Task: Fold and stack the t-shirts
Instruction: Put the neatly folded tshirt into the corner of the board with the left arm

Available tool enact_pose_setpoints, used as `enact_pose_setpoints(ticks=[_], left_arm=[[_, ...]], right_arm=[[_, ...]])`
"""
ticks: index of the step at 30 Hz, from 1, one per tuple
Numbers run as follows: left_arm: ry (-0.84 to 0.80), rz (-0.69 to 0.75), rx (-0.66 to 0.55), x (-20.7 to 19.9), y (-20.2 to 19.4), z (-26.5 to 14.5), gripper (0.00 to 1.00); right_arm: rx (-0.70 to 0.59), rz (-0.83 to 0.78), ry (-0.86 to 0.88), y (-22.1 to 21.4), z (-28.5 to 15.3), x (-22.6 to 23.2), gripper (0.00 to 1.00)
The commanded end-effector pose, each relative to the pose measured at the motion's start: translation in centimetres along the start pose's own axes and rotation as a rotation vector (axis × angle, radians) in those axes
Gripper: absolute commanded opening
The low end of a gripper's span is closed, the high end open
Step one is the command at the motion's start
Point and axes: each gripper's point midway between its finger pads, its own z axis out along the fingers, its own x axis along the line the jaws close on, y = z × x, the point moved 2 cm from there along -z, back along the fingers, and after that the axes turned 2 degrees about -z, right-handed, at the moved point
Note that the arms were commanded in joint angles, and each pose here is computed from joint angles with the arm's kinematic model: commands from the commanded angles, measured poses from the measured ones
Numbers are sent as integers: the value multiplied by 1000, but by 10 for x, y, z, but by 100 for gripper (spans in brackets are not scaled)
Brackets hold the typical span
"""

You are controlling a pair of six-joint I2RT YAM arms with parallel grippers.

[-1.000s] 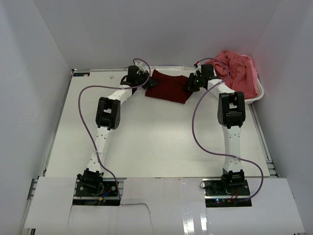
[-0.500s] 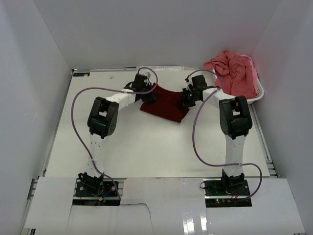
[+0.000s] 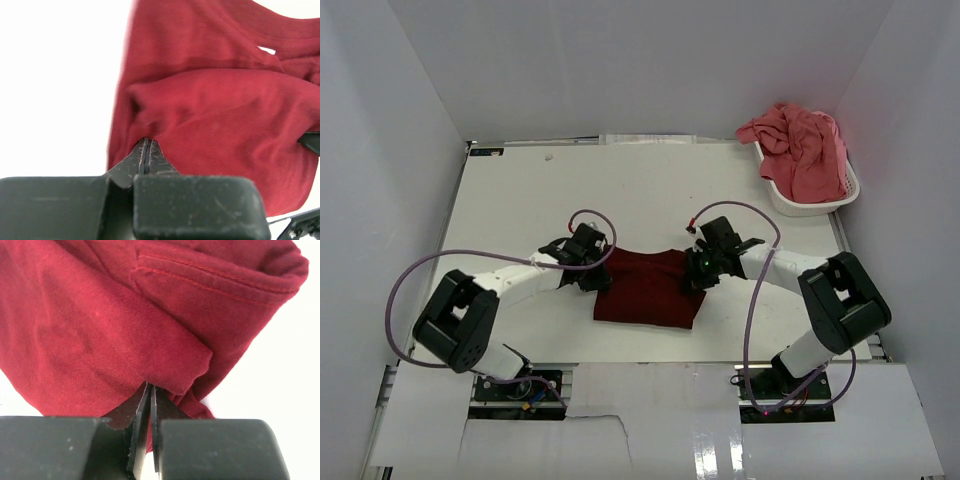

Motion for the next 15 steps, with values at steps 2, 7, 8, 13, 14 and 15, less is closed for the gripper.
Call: enact_pose_setpoints(ticks=[2,7,8,13,14,15], left_arm=[[43,-88,-42,22,-17,-25,0],[-43,-96,-95,8,-11,-47,15],[-76,-90,-125,3,-5,-57,27],[-122,-49,-285,-5,23,-90,50],[-127,-31,-309,-7,27,-93,53],[-137,-11,-339,-9,34,-98,59]], right_arm=[[105,28,-59,-55,-6,-8,13],[4,-26,-37,-33,-20,4,46],[-11,-31,-38,-29,-23,6,46],[-99,-62,-29,-11,-45,17,48],[-109,-72,-39,-9,-47,16,48],[-121,-77,-49,-5,-51,16,49]])
